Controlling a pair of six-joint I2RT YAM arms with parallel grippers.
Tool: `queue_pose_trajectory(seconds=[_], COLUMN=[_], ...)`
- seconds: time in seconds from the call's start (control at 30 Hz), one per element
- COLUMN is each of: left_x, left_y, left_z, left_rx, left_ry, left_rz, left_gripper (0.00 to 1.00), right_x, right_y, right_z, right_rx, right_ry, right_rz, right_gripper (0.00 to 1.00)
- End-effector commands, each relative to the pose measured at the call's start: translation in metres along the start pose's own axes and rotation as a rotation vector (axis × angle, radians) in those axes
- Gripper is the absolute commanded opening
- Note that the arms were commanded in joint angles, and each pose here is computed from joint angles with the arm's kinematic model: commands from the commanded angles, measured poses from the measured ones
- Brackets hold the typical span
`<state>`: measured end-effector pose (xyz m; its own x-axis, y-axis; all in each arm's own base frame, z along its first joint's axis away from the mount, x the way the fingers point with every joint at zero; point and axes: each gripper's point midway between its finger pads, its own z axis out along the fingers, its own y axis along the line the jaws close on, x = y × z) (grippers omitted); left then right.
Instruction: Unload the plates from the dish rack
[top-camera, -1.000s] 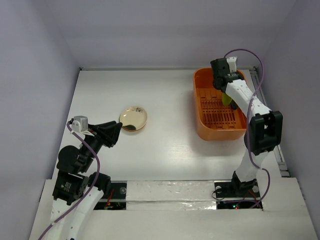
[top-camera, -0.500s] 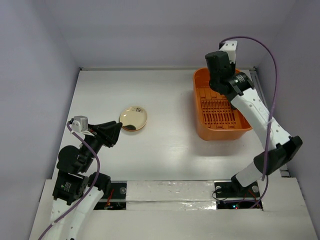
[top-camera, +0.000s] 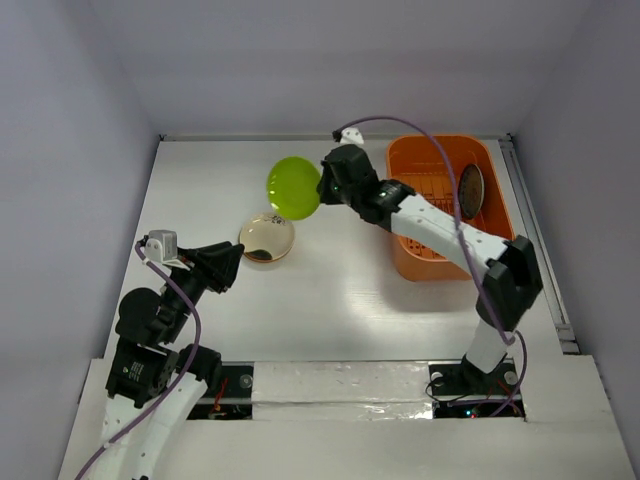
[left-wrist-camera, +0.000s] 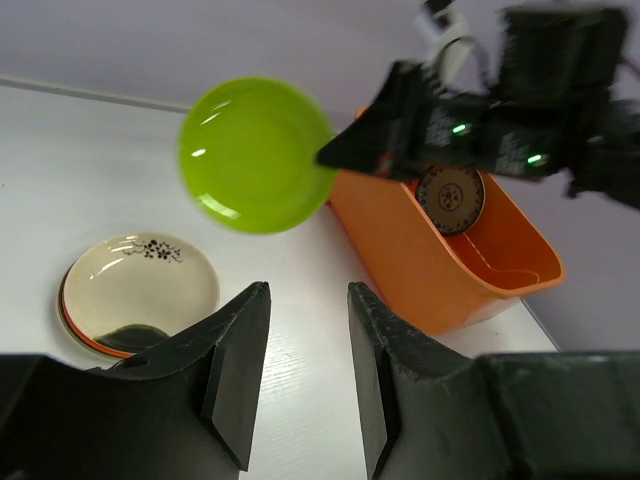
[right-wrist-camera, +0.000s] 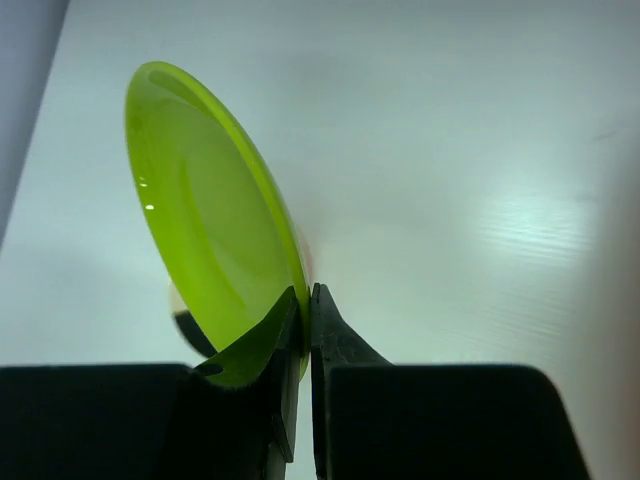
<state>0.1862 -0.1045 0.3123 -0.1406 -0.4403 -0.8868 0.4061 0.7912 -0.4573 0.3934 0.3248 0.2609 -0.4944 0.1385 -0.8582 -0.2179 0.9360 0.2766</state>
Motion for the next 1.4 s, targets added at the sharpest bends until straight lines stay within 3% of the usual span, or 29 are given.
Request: queue_pose_trajectory(seconds=[0.0, 0.27, 0.47, 0.63, 0.9, 1.13, 1.17, 1.23, 1.3, 1.33, 1.37], left_x=[-0.011, -0.011, -0.010, -0.010, -0.010, -0.012, -0.012, -0.012, -0.012, -0.012, -0.012], left_y=[-0.004, -0.002, -0.003, -0.003, -0.004, -0.005, -0.006, -0.006, -0.007, -0.007, -0.008], left_z=[0.001, 0.002, 0.003, 0.003, 0.002, 0.001, 0.001, 0.000, 0.000, -0.001, -0.001], left_rx=[0.011, 0.004, 0.008, 0.008, 0.012, 0.020, 0.022, 0.023, 0.030, 0.033, 0.035], left_ry=[-0.038, -0.039, -0.036, -0.036, -0.037, -0.043, -0.043, -0.045, -0.045, -0.043, -0.045], left_rz=[0.001, 0.001, 0.000, 0.000, 0.000, 0.003, 0.003, 0.003, 0.005, 0.005, 0.006], left_gripper=[0.34, 0.34, 0.35, 0.35, 0.35, 0.35, 0.35, 0.35, 0.35, 0.35, 0.35], right_x=[0.005, 0.085, 0.127, 0.145, 0.139, 0.098, 0.084, 0.064, 0.036, 0.023, 0.018], right_y=[0.080, 0.108, 0.100, 0.095, 0.073, 0.030, 0.024, -0.002, -0.045, -0.072, -0.095], right_z=[0.014, 0.058, 0.071, 0.072, 0.064, 0.033, 0.019, 0.008, -0.013, -0.017, -0.026], right_rx=[-0.351, -0.413, -0.352, -0.307, -0.211, -0.042, -0.029, 0.070, 0.206, 0.271, 0.333], right_ry=[0.017, 0.184, 0.255, 0.271, 0.254, 0.137, 0.109, 0.040, -0.038, -0.063, -0.069], right_rz=[0.205, 0.291, 0.280, 0.262, 0.218, 0.127, 0.110, 0.089, 0.068, 0.075, 0.051], right_gripper=[0.00, 0.00, 0.07, 0.18, 0.51, 0.56, 0.55, 0.38, 0.17, 0.00, 0.00])
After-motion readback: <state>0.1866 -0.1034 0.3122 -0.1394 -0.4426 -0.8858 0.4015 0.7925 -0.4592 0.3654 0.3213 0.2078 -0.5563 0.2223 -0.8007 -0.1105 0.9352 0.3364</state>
